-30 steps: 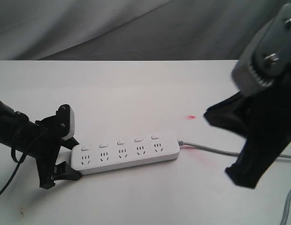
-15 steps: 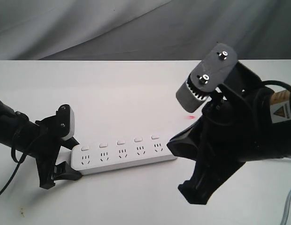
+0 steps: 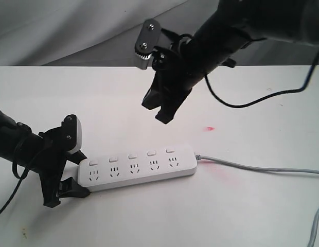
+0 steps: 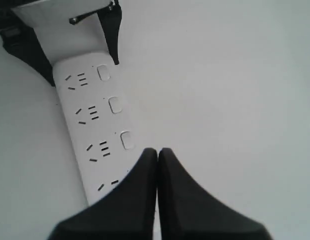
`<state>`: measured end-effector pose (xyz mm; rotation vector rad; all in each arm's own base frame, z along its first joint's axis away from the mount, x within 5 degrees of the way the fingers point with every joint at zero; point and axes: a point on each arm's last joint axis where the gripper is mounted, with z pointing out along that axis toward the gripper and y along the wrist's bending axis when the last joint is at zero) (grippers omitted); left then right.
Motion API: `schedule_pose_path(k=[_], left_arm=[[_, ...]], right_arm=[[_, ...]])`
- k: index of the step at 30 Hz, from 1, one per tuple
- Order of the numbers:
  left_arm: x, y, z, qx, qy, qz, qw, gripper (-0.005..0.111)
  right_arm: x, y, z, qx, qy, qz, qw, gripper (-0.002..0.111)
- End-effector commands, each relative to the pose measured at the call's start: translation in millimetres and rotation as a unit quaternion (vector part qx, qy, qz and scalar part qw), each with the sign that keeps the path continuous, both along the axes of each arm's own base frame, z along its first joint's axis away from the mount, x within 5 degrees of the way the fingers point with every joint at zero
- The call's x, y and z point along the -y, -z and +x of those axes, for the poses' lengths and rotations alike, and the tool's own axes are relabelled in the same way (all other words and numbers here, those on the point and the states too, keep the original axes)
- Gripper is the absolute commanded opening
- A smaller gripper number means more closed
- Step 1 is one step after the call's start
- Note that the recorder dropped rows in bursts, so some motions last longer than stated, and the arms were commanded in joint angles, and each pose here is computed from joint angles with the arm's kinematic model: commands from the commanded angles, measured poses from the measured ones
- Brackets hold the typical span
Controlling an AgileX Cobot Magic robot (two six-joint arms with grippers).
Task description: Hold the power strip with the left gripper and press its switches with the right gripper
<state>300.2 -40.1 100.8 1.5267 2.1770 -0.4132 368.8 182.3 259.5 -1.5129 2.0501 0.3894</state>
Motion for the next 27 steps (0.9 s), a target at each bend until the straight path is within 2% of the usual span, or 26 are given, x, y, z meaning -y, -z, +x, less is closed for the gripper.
schedule_pose_path(k=[1, 5, 7, 8, 16, 24, 27], left_arm=[[-2, 2, 2, 0.011, 0.001, 0.017, 1.000, 0.051], [-2, 2, 2, 0.011, 0.001, 0.017, 1.000, 0.051], [-2, 2, 2, 0.011, 0.001, 0.017, 1.000, 0.051], [-2, 2, 2, 0.011, 0.001, 0.017, 1.000, 0.051], [-2, 2, 2, 0.011, 0.001, 0.017, 1.000, 0.051], [-2, 2, 2, 0.011, 0.001, 0.017, 1.000, 0.051], [-2, 2, 2, 0.011, 0.001, 0.017, 1.000, 0.051]], right_arm=[[-27, 42, 25, -0.008, -0.018, -0.006, 1.000, 0.000], [-50, 76, 31, 0.001, -0.005, -0.004, 1.000, 0.000], [-62, 85, 27, 0.008, -0.022, -0.007, 1.000, 0.000], [-70, 88, 23, 0.020, -0.053, -0.012, 0.998, 0.000], [-97, 100, 10, 0.013, -0.098, 0.027, 0.995, 0.001], [-98, 104, 11, 0.002, -0.088, 0.038, 0.995, 0.034], [-98, 104, 13, 0.014, -0.080, 0.038, 0.996, 0.039]])
